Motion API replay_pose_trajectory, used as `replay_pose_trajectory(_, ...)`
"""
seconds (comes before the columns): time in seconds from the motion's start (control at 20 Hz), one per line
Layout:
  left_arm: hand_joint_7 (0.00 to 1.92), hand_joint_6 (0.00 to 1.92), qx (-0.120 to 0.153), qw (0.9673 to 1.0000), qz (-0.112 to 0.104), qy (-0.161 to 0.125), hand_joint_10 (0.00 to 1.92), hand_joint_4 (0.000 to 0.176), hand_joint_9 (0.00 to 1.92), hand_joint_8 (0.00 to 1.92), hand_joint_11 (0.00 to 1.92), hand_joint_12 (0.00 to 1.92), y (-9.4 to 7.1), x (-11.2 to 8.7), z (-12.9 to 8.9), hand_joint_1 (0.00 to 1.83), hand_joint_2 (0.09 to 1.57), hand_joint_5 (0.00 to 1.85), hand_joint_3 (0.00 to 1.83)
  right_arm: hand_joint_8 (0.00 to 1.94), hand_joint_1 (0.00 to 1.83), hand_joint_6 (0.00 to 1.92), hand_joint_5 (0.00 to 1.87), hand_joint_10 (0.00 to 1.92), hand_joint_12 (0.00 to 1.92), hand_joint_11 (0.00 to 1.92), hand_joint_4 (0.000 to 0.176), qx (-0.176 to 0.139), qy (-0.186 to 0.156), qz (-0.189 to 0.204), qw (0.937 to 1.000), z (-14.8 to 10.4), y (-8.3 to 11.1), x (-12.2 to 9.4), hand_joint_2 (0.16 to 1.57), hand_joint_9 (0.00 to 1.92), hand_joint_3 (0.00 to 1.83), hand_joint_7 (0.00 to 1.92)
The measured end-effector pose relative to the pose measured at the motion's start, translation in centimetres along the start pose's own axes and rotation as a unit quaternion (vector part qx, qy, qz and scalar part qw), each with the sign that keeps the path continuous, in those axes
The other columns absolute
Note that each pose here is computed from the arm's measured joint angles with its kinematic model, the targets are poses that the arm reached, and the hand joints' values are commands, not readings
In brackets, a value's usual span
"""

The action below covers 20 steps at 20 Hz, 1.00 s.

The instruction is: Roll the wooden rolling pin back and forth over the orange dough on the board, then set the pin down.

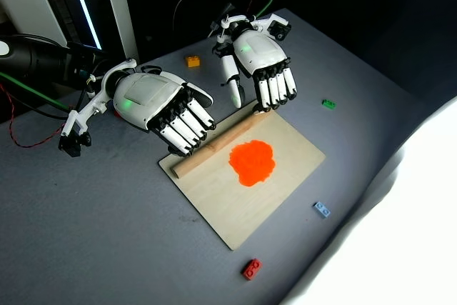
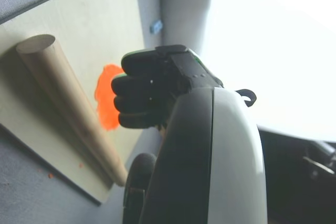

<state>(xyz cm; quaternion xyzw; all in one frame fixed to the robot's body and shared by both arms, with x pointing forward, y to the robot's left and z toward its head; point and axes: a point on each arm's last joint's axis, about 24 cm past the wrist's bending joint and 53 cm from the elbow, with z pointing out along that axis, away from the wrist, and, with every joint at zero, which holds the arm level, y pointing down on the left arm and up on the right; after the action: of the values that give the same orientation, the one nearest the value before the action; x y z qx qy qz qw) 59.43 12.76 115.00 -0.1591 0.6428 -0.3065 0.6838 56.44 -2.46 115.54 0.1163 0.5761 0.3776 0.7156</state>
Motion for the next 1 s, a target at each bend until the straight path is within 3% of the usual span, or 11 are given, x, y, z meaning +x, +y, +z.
replay_pose_trajectory(0.25,0.00,0.00,-0.021,0.9996,-0.003,0.018,0.00,0.000,0.00,0.00,0.00,0.00,1.0,0.8,-0.4,0.00,1.54,0.00,0.04,0.00,0.00,0.00,0.00,0.00,0.00,0.00,0.000,0.013,0.007,0.003,0.9999,0.0,-0.6,0.4,1.52,0.00,0.12,0.00)
replay_pose_trajectory(0.4,0.00,0.00,-0.024,0.9987,0.003,0.044,0.00,0.000,0.00,0.00,0.00,0.00,1.4,2.1,-0.6,0.00,1.54,0.00,0.03,0.00,0.00,0.00,0.00,0.00,0.00,0.00,0.000,0.042,0.023,0.013,0.9988,-0.1,-2.0,1.1,1.52,0.00,0.12,0.00)
replay_pose_trajectory(0.5,0.00,0.00,-0.019,0.9978,0.006,0.063,0.00,0.000,0.00,0.00,0.00,0.00,1.2,3.0,-0.7,0.00,1.54,0.00,0.03,0.00,0.00,0.00,0.00,0.00,0.00,0.00,0.000,0.040,0.029,0.016,0.9986,0.0,-2.0,1.4,1.52,0.00,0.12,0.00)
replay_pose_trajectory(0.65,0.00,0.00,-0.017,0.9977,0.013,0.064,0.00,0.000,0.00,0.00,0.00,0.00,1.4,3.3,-0.6,0.00,1.53,0.00,0.02,0.00,0.00,0.00,0.00,0.00,0.00,0.00,0.000,0.050,0.035,0.019,0.9980,0.3,-2.3,2.0,1.52,0.00,0.11,0.00)
replay_pose_trajectory(0.9,0.00,0.00,-0.027,0.9949,0.005,0.097,0.00,0.000,0.00,0.00,0.00,0.00,2.3,5.6,-0.9,0.00,1.48,0.00,0.00,0.00,0.00,0.00,0.00,0.00,0.00,0.00,0.000,0.052,0.041,0.030,0.9974,0.6,-2.6,3.1,1.43,0.00,0.06,0.00)
replay_pose_trajectory(1.0,0.00,0.00,-0.027,0.9945,-0.008,0.101,0.00,0.000,0.00,0.00,0.00,0.00,2.4,6.2,-0.7,0.00,1.46,0.00,0.00,0.00,0.00,0.00,0.00,0.00,0.00,0.00,0.000,0.049,0.047,0.038,0.9970,0.5,-2.3,3.8,1.40,0.00,0.05,0.00)
